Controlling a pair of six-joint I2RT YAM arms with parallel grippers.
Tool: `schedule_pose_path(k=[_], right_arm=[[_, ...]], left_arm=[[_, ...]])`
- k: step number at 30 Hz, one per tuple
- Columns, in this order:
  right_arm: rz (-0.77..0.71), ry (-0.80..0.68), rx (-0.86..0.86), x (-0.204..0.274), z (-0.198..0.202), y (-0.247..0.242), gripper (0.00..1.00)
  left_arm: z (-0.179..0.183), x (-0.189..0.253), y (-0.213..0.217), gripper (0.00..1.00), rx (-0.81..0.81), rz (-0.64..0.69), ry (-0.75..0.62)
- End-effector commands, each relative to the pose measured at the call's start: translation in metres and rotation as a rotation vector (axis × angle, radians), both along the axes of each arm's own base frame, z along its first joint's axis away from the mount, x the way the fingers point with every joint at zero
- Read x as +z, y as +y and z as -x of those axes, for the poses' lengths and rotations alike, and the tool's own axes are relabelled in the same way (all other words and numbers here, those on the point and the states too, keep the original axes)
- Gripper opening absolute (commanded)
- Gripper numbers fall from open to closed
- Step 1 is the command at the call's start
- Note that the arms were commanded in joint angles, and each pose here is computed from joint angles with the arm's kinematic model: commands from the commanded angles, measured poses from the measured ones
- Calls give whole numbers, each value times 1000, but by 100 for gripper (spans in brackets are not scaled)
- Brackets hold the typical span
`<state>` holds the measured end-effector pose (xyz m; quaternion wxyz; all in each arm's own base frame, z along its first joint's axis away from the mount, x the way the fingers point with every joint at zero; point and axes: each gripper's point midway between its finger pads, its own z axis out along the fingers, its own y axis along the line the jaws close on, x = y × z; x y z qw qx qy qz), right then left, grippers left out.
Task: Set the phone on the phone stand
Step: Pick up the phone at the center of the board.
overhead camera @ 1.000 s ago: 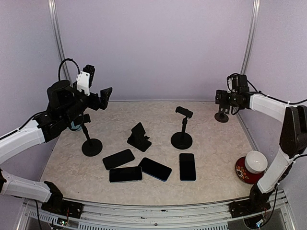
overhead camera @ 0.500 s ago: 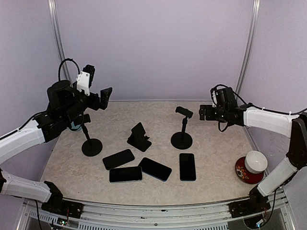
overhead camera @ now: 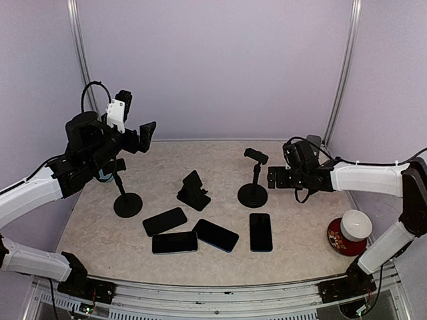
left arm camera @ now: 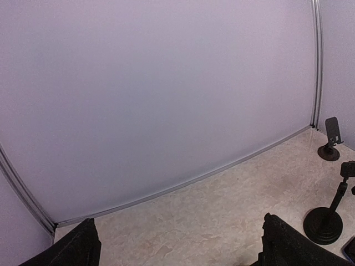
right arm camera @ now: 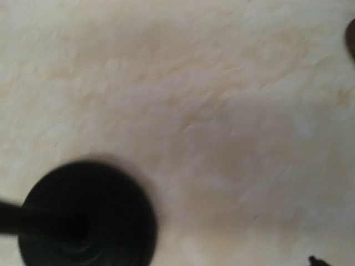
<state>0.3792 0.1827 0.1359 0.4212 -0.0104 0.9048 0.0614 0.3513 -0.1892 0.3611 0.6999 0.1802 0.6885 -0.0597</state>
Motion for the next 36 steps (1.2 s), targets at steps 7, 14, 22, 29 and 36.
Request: schedule_pose_path(k=[7, 14, 22, 29, 36], right_arm=[[1, 119, 10, -44, 36, 26, 100], [-41, 174, 54, -59, 52, 43, 100], [-46, 234, 37, -75, 69, 54, 100], [-19, 290, -39, -90, 80, 58, 100], [-36, 332, -16, -104, 91, 73, 100]], left_arm=[[1, 5, -1, 99, -1, -2, -25], [1, 3, -2, 99, -1, -4, -22], [1, 4, -1, 99, 1, -2, -24], [2, 5, -1, 99, 0, 0, -26], [3, 7, -1, 99, -1, 1, -30]])
